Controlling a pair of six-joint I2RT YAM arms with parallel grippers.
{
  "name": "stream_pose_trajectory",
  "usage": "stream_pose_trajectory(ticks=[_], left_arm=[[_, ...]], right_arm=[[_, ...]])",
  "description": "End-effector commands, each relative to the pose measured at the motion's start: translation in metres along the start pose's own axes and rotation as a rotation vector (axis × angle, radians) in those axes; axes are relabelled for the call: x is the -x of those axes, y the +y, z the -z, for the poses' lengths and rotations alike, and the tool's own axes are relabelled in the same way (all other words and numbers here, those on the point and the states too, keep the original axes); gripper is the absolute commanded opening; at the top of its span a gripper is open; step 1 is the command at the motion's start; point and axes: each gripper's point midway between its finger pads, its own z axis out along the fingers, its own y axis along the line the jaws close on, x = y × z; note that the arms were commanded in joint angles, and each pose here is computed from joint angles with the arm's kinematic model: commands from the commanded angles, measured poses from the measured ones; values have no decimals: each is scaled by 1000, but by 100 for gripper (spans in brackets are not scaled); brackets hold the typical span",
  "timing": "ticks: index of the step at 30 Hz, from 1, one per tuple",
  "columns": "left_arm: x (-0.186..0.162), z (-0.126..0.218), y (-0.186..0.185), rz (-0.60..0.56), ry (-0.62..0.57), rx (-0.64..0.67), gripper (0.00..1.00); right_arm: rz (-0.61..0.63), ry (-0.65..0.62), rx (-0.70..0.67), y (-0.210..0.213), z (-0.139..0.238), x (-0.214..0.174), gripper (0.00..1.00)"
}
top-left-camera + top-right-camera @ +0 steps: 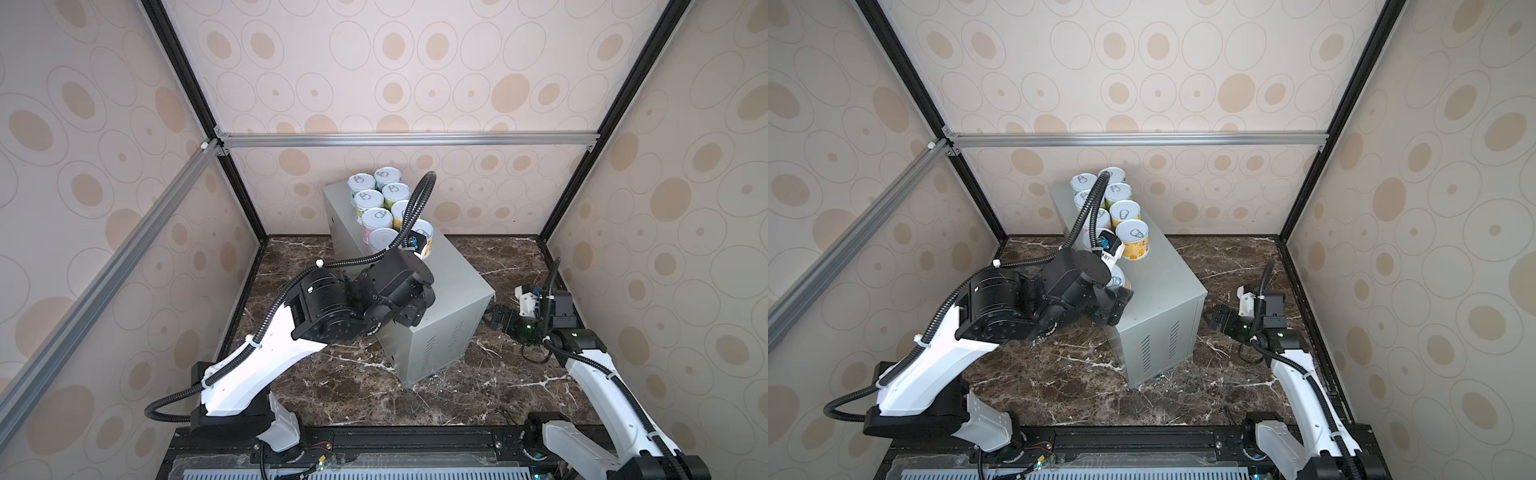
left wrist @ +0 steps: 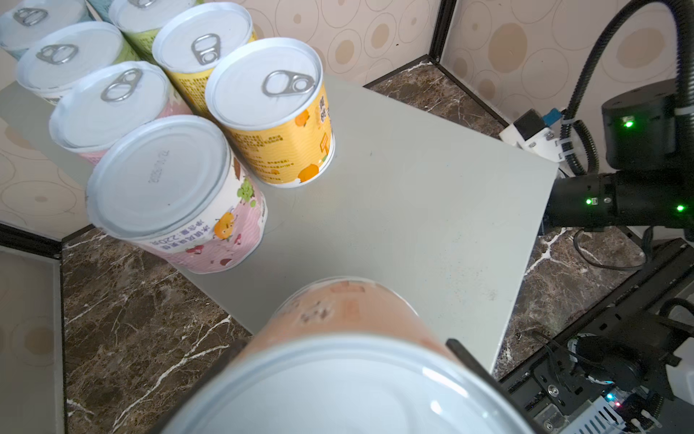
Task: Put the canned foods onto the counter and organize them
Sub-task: 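Carry the orange-labelled can up over the box top with the left gripper, then lower the orange-labelled can onto the box top front and open the left gripper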
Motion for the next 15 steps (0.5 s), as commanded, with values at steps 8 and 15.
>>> stream_pose_trajectory(ticks=[8,15], left_arm=[[11,0,24,58,-27,85,62],[12,-15,35,93,-4,120,62]], right_arm=[[18,1,44,5,-1,-6,99],[14,4,67,9,0,-7,99]])
